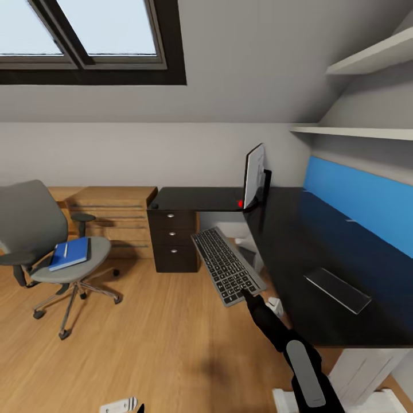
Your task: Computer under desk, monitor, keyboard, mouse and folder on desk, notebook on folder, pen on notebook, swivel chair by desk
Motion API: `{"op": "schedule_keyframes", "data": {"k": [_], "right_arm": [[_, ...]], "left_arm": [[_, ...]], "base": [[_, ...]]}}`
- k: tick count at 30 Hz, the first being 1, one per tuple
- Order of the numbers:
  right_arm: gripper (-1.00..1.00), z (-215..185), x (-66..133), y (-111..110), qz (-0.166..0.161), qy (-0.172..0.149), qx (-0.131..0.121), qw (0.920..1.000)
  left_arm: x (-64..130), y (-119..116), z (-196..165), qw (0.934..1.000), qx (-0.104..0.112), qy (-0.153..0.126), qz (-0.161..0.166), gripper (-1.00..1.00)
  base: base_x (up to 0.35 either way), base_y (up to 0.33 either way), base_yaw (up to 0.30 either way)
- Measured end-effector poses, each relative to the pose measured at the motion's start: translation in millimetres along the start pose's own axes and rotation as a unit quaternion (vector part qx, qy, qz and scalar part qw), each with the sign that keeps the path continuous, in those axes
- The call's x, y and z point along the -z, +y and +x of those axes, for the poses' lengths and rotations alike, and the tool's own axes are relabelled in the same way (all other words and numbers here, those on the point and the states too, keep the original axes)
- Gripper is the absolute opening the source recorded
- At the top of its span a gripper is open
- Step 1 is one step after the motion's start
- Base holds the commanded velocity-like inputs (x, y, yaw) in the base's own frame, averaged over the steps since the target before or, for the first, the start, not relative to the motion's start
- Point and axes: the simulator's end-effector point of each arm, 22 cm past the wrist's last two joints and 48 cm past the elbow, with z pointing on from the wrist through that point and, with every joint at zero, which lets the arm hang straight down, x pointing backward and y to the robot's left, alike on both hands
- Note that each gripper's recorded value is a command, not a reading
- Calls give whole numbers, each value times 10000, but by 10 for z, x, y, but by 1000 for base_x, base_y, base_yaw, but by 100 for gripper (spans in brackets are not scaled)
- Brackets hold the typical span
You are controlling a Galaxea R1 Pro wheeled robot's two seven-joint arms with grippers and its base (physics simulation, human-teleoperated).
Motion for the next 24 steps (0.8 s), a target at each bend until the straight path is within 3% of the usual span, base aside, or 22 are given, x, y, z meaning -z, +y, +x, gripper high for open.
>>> {"op": "schedule_keyframes", "data": {"k": [24], "right_arm": [[-100, -147, 31, 389, -3, -9, -2, 10000]], "left_arm": [[272, -79, -299, 10000, -9, 8, 6, 100]], "base": [[220, 278, 0]]}}
